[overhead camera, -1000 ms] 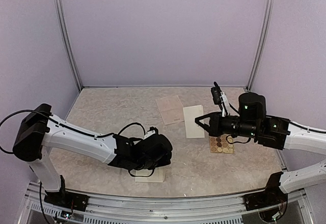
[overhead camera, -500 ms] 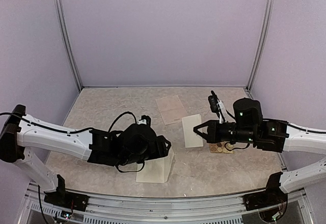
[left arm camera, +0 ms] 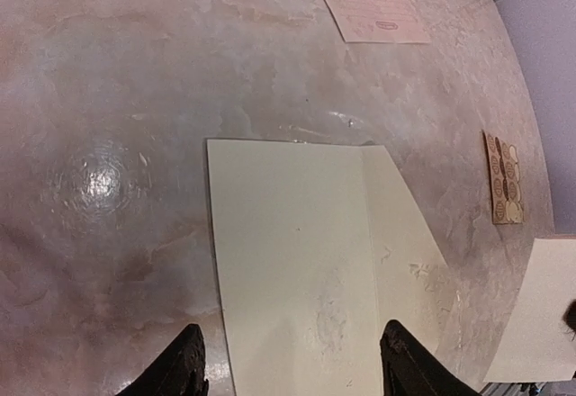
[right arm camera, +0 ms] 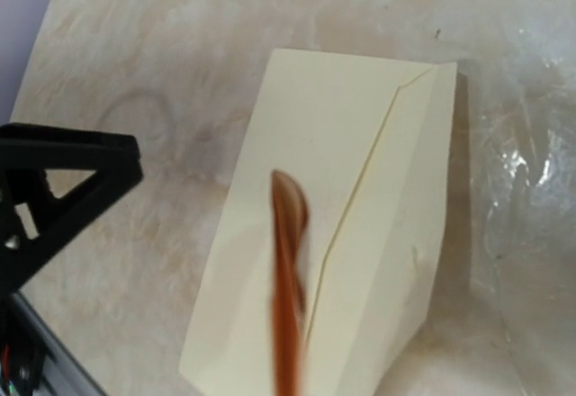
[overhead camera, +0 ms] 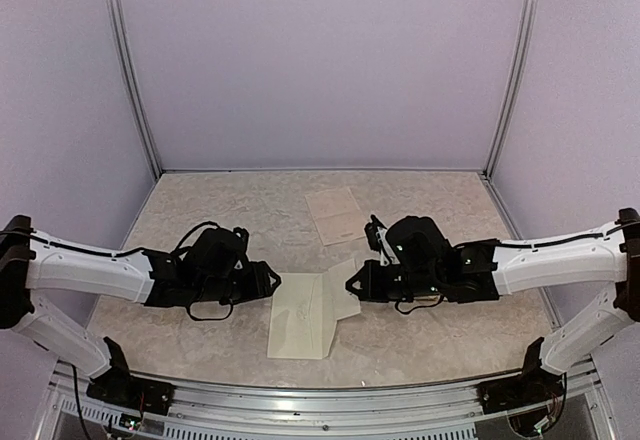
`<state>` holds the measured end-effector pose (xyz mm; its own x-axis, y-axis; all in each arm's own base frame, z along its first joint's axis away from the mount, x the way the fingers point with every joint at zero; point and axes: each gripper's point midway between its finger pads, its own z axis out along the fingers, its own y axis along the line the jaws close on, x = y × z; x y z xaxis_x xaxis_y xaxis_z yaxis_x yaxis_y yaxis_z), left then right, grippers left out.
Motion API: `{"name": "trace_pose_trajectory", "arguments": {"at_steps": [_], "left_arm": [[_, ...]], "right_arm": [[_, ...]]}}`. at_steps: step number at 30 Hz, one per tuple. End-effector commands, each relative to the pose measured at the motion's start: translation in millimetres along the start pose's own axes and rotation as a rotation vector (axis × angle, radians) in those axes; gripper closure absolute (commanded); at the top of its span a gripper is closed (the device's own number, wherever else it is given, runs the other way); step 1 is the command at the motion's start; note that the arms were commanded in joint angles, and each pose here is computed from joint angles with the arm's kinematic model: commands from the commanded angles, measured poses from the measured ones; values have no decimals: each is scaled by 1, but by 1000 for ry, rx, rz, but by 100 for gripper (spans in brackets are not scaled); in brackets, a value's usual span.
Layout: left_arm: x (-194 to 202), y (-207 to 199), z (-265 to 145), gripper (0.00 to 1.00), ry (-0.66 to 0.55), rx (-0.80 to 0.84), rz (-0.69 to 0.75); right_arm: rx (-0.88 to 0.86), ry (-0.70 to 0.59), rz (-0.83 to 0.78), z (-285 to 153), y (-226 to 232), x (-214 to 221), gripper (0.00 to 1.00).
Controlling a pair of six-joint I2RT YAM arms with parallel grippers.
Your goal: Place the letter into the envelope and seal it
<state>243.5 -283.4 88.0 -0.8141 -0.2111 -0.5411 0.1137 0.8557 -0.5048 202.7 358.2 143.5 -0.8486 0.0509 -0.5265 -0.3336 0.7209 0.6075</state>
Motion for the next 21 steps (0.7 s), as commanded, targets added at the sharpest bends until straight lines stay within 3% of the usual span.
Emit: {"name": "trace_pose_trajectory", "arguments": {"at_steps": [1,8,15,21], "left_arm": [[-14,-13,4,41,9,134,32],[-3,-1,23,43,81,152,38],[-1,17,32,43,84,67,70],[9,26,41,49,111,50,71]], "right_arm": [[-10,-59,104,10,11,-14,100],[28,-31,134,37,7,-13,100],[75,28,191,63,-18,-4,100],[113,43,212,75,-36,-3,100]]}}
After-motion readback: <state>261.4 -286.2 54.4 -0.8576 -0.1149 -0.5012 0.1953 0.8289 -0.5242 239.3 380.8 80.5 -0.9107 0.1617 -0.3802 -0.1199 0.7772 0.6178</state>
